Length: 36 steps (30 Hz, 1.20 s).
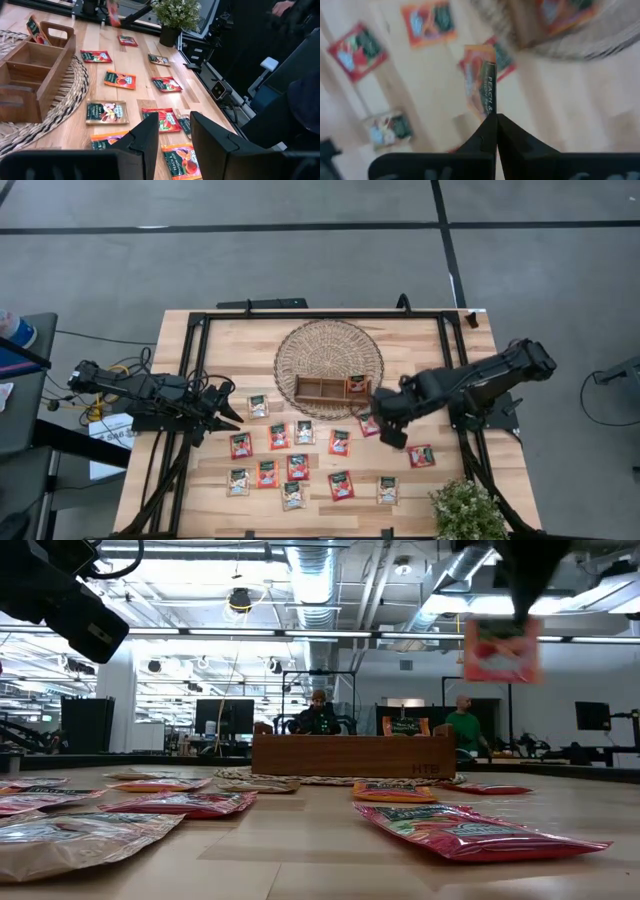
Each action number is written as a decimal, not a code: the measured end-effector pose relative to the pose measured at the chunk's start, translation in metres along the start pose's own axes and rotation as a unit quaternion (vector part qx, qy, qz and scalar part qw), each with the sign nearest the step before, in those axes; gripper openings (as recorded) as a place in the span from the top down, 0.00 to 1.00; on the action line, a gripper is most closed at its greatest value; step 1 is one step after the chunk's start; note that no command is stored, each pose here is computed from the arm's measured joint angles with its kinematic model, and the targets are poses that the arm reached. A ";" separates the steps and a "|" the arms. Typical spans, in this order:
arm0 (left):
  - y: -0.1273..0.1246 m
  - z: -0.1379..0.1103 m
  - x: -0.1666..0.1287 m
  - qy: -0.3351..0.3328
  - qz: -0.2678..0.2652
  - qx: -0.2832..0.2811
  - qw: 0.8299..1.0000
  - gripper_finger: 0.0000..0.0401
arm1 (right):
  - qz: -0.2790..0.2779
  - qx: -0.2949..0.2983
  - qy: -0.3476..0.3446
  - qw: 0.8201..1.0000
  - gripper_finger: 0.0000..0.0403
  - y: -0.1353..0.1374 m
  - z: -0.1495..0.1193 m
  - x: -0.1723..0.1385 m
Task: Pick & Place Tea
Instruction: Put the orange tea bag into the right section of the wooden organizer
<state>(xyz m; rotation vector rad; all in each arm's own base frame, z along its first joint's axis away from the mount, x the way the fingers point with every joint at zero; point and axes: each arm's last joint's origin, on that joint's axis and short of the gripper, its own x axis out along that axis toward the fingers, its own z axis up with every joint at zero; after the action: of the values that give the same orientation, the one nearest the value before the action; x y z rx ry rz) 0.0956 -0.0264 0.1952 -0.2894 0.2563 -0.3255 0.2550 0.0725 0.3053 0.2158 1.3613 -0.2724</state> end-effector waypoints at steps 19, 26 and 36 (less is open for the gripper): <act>0.000 0.000 0.000 0.000 0.000 0.000 1.000 0.74 | -0.064 -0.092 -0.088 0.990 1.00 -0.063 0.047 -0.027; 0.000 0.000 0.000 0.000 0.000 0.000 1.000 0.74 | -0.078 -0.147 -0.054 0.985 1.00 -0.064 0.064 -0.003; 0.000 0.000 0.000 0.001 0.001 0.001 1.000 0.74 | -0.096 -0.238 0.033 0.966 1.00 -0.054 0.084 0.049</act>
<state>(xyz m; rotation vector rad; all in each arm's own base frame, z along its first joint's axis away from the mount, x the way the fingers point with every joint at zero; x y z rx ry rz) 0.0956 -0.0263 0.1950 -0.2870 0.2575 -0.3247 0.3250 -0.0076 0.2740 -0.3136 1.4753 -0.0927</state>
